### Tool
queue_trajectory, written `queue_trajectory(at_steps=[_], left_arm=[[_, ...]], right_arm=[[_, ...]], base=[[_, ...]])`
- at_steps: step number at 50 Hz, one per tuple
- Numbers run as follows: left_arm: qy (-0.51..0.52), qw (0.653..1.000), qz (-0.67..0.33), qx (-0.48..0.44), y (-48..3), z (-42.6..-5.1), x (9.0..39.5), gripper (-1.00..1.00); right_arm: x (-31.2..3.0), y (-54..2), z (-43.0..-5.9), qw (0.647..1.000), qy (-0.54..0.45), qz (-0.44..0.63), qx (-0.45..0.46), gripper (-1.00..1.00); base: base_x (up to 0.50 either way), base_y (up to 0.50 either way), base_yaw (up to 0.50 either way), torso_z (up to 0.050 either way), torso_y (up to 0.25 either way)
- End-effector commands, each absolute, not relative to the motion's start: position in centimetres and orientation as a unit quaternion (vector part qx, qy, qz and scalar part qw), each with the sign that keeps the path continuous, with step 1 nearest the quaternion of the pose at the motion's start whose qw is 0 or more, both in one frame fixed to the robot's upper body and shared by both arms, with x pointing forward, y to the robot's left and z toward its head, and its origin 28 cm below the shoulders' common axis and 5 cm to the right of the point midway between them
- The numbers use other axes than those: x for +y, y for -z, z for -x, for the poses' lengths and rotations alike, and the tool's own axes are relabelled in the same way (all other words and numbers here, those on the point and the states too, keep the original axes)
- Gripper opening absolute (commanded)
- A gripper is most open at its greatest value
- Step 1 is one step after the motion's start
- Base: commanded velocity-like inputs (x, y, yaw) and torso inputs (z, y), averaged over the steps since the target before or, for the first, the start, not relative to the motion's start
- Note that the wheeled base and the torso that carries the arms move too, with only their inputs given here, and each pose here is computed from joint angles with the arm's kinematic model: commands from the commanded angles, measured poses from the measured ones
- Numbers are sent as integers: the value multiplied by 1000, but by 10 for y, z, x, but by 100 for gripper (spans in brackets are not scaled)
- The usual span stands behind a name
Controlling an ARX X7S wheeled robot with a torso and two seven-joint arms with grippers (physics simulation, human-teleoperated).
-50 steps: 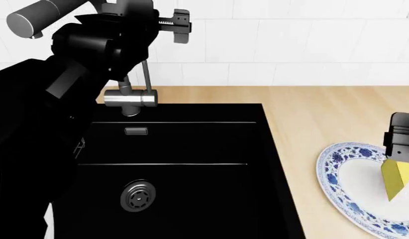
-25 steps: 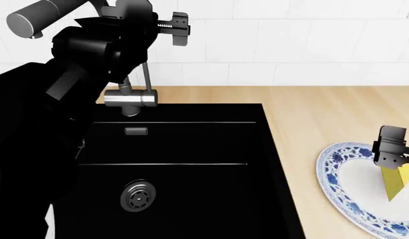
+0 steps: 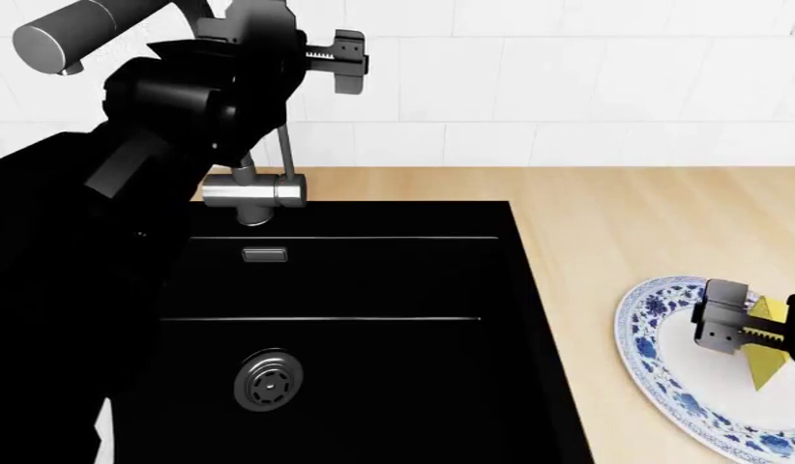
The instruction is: Pick the cheese from the counter and place it in the sink. Then turn on the sink faucet.
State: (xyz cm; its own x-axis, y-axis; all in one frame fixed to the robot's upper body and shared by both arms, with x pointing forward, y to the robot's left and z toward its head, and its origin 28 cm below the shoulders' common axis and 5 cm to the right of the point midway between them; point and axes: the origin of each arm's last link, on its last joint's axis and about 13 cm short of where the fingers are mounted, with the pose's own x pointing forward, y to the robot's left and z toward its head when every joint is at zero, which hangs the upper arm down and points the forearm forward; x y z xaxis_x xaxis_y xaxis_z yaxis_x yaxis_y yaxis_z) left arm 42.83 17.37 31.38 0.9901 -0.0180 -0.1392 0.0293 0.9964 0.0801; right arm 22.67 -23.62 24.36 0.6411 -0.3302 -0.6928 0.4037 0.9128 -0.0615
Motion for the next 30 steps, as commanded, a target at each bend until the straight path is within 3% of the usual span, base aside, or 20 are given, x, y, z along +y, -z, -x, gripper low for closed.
queue_trajectory(at_steps=[1,8,9,20,30], left_arm=[[10,997,-41,71,-312,-429,174,100],[11,996,-41,72,-311,-429,174,100],[11,997,-41,72,-312,-429,174,100],[11,996,-41,74,-311,-429,175,100],[10,996,-40,74,-310,-429,176,100]], right_arm=[[-241,-226,-230,894,214,-51,389,100],[-242,-226,-229,893,222,-45,389,100],[-241,-227,-229,894,226,-43,384,-100],[-234,-236,-225,906,205,-8,369,-100],[-203,-301,-187,937,107,80,323,-100]], base=[[0,0,0,0,0],[0,0,0,0,0],[0,0,0,0,0],[0,0,0,0,0],[0,0,0,0,0]])
